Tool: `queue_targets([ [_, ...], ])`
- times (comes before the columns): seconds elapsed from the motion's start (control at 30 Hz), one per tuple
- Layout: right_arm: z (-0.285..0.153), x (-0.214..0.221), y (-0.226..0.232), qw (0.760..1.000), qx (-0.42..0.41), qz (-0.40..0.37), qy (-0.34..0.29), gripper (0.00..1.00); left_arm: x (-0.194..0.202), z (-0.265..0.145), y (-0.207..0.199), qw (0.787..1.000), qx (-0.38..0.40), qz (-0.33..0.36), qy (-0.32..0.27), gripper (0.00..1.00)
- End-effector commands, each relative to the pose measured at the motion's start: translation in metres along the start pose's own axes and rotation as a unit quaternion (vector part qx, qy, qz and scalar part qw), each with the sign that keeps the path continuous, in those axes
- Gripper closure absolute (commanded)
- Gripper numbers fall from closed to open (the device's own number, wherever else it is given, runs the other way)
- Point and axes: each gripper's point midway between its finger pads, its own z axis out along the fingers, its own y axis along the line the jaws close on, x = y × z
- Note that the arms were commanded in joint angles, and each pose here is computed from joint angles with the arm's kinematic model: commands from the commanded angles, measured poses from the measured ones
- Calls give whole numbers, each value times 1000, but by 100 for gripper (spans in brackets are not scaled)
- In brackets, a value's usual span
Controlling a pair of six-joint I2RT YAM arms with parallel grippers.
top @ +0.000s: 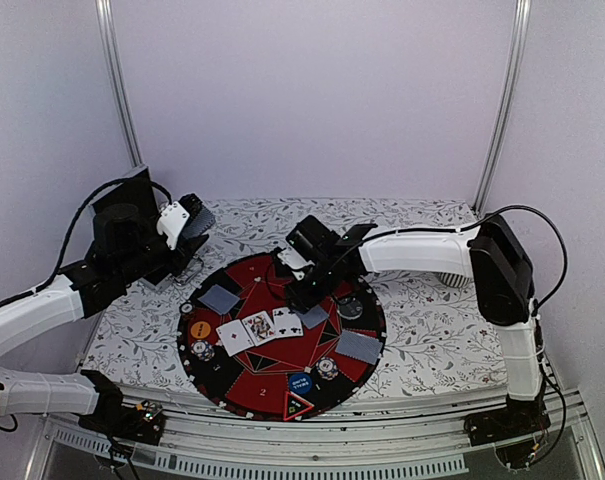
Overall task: Distribute texas hold em gaming equipment
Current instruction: Adjust the poker card in the community card area.
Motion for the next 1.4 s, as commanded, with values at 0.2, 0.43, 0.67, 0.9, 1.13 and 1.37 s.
queue_targets([
  [0.2, 48, 27, -24, 996, 60, -4, 62, 47, -8, 0, 5, 1000, -5, -3, -13, 58],
  [0.43, 55, 30, -47, 991, 117, 8, 64, 55, -6, 0, 5, 1000, -6, -2, -11, 58],
  [0.67, 64, 23, -52, 991, 123, 24, 56, 59, -6, 0, 5, 1000, -5, -2, -11, 57],
  [0.9, 62, 11, -42, 994, 99, 25, 45, 58, -7, 0, 5, 1000, -5, -2, -12, 58],
  [1.13, 3, -20, -11, 999, 49, 9, -4, 53, -7, 0, 4, 1000, -3, -2, -13, 58],
  [1.37, -22, 6, 10, 999, -9, 32, 11, 61, -7, 0, 5, 1000, -4, -1, -12, 58],
])
